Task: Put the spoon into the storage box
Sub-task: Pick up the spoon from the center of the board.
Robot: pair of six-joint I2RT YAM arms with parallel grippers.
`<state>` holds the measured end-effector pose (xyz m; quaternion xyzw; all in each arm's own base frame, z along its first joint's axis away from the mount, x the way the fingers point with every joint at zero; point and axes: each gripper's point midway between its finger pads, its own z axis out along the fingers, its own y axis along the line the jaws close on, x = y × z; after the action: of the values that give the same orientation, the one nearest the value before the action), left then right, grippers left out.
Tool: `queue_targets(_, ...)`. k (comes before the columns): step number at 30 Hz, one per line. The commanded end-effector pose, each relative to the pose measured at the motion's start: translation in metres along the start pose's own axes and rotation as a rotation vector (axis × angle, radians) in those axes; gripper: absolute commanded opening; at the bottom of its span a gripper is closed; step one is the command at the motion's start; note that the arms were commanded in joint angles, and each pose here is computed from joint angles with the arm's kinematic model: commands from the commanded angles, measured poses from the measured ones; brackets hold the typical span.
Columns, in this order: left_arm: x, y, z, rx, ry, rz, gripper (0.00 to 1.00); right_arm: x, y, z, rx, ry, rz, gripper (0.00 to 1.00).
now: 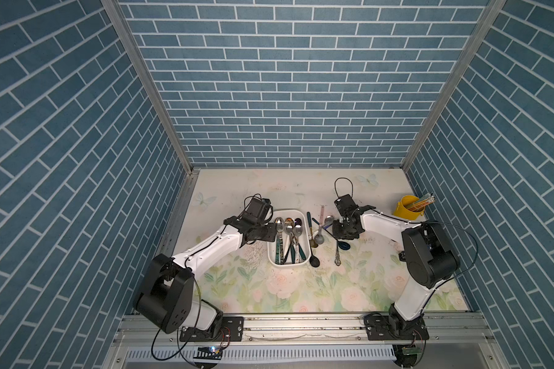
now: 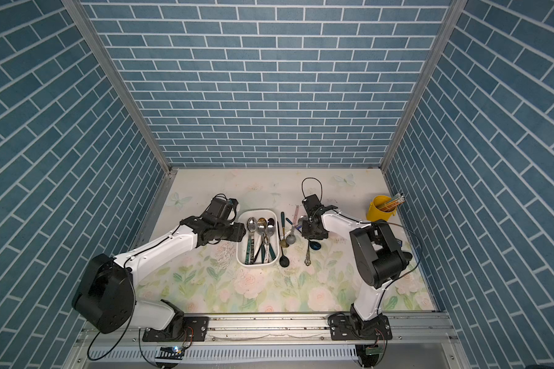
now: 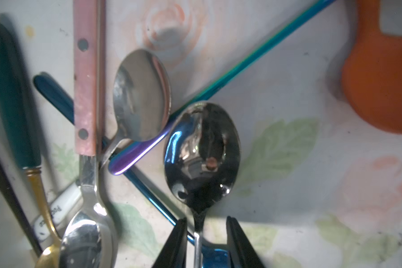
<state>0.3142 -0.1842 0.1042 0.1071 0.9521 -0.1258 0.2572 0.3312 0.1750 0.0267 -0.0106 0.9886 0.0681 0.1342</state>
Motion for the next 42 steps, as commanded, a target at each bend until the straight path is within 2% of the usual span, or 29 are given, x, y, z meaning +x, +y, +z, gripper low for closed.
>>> queue_targets(1, -0.003, -0.001, 0.0, -0.012, 0.01, 0.012, 0.59, -0.001, 0.002, 0.008, -0.004, 0.014, -0.022, 0.32)
queue_targets(12, -0.001, -0.001, 0.005, -0.012, 0.022, 0.013, 0.59, 0.022, -0.015, 0.01, 0.054, 0.073, -0.023, 0.27)
queue_targets(25, 0.002, -0.001, 0.007, -0.007, 0.024, 0.008, 0.59, 0.052, -0.013, 0.013, 0.035, 0.145, -0.014, 0.21)
queue_targets(31, 0.003, 0.0, 0.006, -0.008, 0.018, 0.008, 0.59, 0.046, -0.01, 0.017, 0.031, 0.138, -0.027, 0.19)
queue_targets(37, 0.004, 0.002, 0.003, -0.016, 0.011, 0.008, 0.59, 0.04, 0.001, 0.02, -0.003, 0.158, -0.048, 0.11)
queue_targets(42, 0.005, 0.002, 0.004, -0.015, 0.009, 0.004, 0.59, 0.043, 0.001, 0.019, -0.01, 0.155, -0.043, 0.07)
